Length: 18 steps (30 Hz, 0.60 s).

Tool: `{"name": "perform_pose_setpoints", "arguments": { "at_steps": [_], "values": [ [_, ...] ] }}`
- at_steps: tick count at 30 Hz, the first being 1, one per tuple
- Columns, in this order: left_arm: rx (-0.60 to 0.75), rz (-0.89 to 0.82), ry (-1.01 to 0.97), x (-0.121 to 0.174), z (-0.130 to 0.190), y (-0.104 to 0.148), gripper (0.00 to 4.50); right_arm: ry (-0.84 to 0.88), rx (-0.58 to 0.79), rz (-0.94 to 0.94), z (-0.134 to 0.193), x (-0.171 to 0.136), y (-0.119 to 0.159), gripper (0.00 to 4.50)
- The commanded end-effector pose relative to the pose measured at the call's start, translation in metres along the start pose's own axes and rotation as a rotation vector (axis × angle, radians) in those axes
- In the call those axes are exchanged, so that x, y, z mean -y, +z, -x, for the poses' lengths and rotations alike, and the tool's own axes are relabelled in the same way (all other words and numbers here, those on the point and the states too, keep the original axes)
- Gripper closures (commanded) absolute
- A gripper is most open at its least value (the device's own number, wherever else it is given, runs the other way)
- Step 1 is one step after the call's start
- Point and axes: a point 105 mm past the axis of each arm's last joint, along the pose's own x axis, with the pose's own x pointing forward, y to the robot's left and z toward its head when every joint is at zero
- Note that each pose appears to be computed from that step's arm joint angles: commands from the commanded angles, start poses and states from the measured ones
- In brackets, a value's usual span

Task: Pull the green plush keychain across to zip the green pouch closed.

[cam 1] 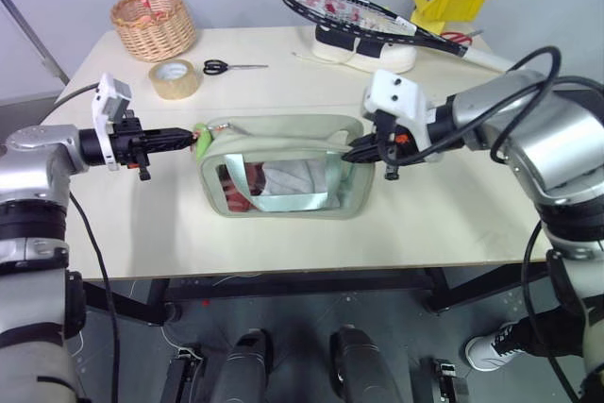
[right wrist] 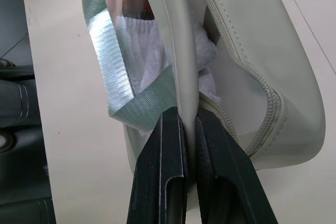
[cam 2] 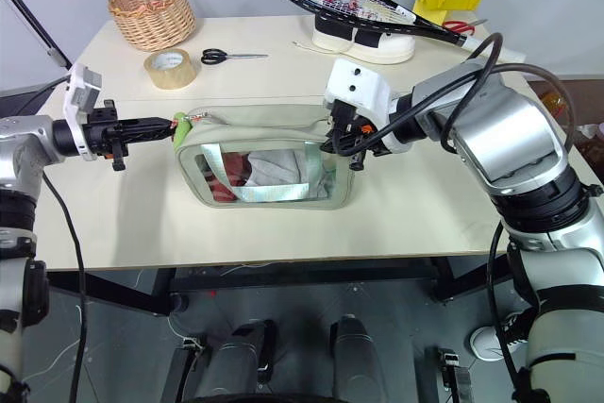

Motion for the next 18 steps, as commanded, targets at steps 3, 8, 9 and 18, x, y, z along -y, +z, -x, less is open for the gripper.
{"name": "perform_pose_setpoints", "arguments": {
  "at_steps": [3,8,9,18],
  "values": [
    [0.048,-0.083,0.014,-0.002,0.005,0.029,4.48,-0.019,0.024,0.023,0.006,0.0,0.006,4.5],
    [0.206,-0.099,-0.052,0.008,0.006,0.066,4.48,-0.022,0.03,0.017,0.005,0.0,0.006,4.5],
    [0.225,-0.097,-0.069,0.011,0.006,0.07,4.48,-0.022,0.03,0.016,0.005,0.0,0.006,4.5],
    [0.206,-0.144,-0.293,0.055,-0.044,0.081,4.48,-0.018,0.031,0.012,0.002,-0.002,0.005,4.5]
  ]
}}
